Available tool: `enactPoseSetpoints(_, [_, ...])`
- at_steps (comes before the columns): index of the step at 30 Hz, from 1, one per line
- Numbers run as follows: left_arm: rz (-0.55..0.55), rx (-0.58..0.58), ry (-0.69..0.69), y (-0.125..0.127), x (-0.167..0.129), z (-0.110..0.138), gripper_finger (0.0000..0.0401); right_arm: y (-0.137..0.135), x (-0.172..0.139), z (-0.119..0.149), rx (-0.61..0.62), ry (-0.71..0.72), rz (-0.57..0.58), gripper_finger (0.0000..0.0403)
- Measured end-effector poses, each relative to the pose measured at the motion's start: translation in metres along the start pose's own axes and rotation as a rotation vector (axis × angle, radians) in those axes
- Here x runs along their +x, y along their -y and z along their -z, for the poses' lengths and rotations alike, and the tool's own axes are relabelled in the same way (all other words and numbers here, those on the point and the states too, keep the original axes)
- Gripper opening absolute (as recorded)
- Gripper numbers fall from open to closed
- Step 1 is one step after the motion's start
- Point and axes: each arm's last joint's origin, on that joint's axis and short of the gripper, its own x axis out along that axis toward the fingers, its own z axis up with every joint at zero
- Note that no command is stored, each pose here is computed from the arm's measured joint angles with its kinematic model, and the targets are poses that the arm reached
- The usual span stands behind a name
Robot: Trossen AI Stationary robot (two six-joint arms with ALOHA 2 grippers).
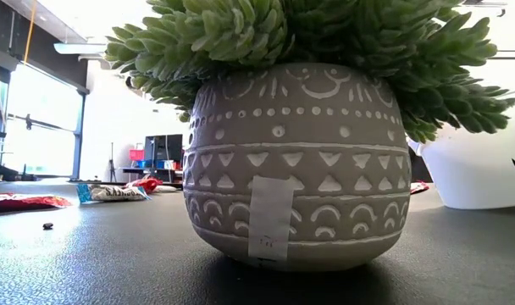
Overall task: Sort candy
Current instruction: Put the white candy wrapper into the white bucket
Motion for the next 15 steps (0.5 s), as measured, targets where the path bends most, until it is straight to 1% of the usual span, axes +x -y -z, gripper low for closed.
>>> enactPoseSetpoints(3, [-0.002, -0.002, 0.019, 0.001, 0.005, 0.003, 0.0007, -0.001, 0.001, 0.002, 0.006, -0.009, -0.024, 0.0183])
enactPoseSetpoints(6, [0.022, -0.012, 0.043, 0.001, 0.014, 0.006, 0.0008, -0.001, 0.001, 0.002, 0.008, -0.014, -0.033, 0.0183])
enactPoseSetpoints(10, [0.049, -0.035, 0.013, -0.001, 0.027, 0.017, 0.0007, -0.002, 0.001, 0.001, 0.015, -0.011, -0.05, 0.0183])
enactPoseSetpoints(15, [0.098, -0.058, 0.029, -0.001, 0.037, 0.023, 0.0008, -0.003, 0.001, 0.001, 0.012, -0.027, -0.063, 0.0183])
